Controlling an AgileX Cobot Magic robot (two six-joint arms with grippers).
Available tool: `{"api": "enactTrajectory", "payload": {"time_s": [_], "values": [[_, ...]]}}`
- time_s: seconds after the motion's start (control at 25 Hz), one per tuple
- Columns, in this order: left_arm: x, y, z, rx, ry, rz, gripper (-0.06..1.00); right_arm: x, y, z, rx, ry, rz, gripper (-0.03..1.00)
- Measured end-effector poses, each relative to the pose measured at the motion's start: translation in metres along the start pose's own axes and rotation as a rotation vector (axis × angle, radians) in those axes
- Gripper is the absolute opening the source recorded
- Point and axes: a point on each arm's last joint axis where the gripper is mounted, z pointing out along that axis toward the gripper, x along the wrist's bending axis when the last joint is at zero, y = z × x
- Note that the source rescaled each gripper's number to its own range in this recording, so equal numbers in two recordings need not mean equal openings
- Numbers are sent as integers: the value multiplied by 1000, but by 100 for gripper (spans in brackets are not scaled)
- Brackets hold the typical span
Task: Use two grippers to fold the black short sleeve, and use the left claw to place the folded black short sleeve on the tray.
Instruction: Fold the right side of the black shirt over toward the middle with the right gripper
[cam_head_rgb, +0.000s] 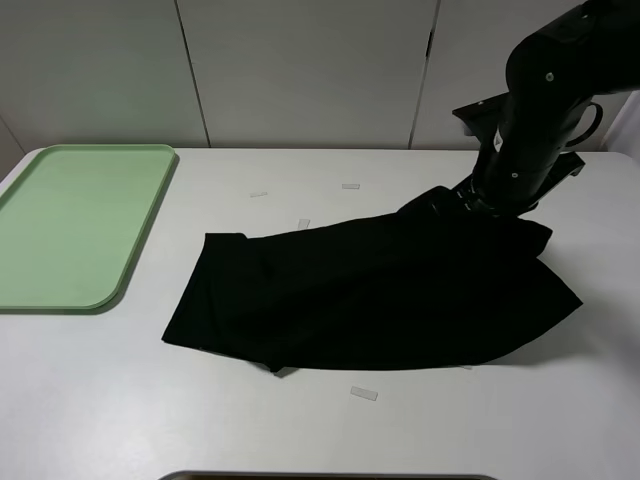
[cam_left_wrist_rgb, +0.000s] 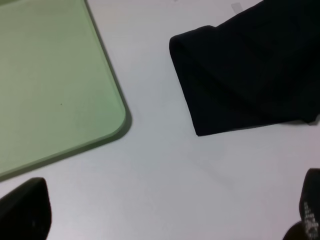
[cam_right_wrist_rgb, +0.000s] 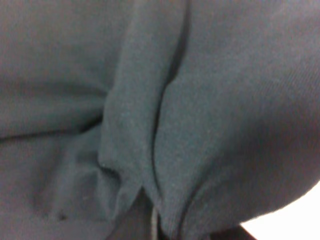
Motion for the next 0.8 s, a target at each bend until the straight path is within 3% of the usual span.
{"api": "enactTrajectory", "payload": {"time_s": [0.2,0.44,0.64,0.8], "values": [[0,0,0,0,0,0,100,15,1,-1,3,36,-1,9],[0,0,0,0,0,0,100,50,-4,8,29,103,-33,9],[0,0,0,0,0,0,100,83,-4,3,-38,209,-29,9],[0,0,0,0,0,0,100,92,-2,4,-67,263,10,9]]}}
